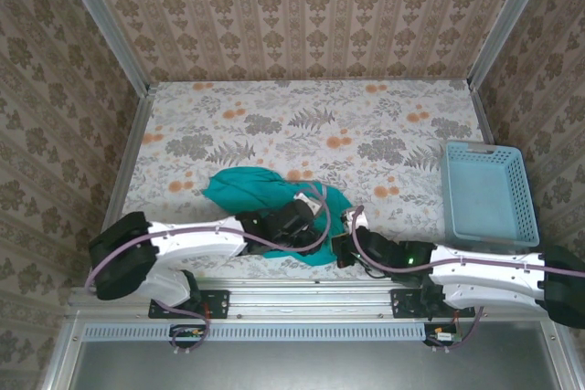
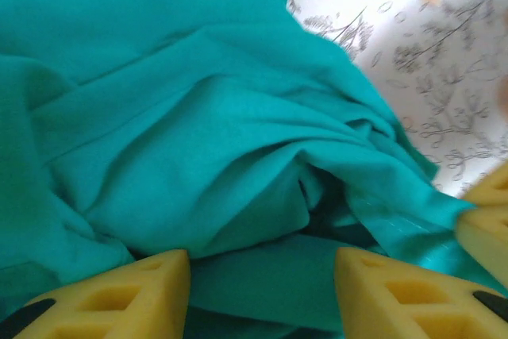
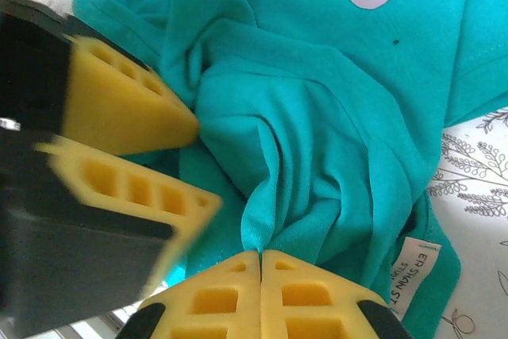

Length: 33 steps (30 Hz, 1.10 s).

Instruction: Fold the inside-out t-shirt

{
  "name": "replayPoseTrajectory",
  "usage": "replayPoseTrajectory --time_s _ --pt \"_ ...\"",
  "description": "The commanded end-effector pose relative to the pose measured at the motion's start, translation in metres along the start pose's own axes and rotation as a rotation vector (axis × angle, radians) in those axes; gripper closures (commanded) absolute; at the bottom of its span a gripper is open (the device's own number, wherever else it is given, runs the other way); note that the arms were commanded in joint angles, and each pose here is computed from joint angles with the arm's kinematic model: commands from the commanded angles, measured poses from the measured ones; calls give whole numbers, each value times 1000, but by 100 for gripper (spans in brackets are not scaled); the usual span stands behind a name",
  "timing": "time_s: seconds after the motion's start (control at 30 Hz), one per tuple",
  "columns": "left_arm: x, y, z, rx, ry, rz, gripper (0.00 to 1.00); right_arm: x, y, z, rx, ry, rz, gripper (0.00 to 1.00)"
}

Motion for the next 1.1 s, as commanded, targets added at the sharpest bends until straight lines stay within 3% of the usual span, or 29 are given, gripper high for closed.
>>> replayPoseTrajectory --time_s 0.0,0.17,0.37,0.6,0.73,0.9,1.07 --pt "-5 -9 8 22 22 19 47 1 1 -2 -11 -34 42 98" --pt "2 -22 3 53 48 82 48 -5 1 -5 -22 -52 30 98" --pt "13 -21 4 7 77 117 69 -17 -4 -17 -9 -66 -15 99" --pt "9 -2 15 -101 66 62 95 -28 -9 -24 1 -74 -80 97" --pt "4 10 21 -156 39 25 100 -28 -10 -22 8 -62 -114 94" --pt "-7 25 27 -202 -2 -32 100 -26 -4 -8 -8 -32 -138 78" --pt "-15 36 32 -236 -17 -93 100 -14 4 6 -39 -11 -60 62"
Point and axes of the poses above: each hand's point on the last joint's axis, 136 mm out from that joint toward the fingers, its own y axis back along the fingers, its own x axis along the line the jaws close on, z = x × y, the point moved 8 cm from there along y, back along the fingers, and after that the axes turned 4 degrees about -y, right-handed, at the moved point
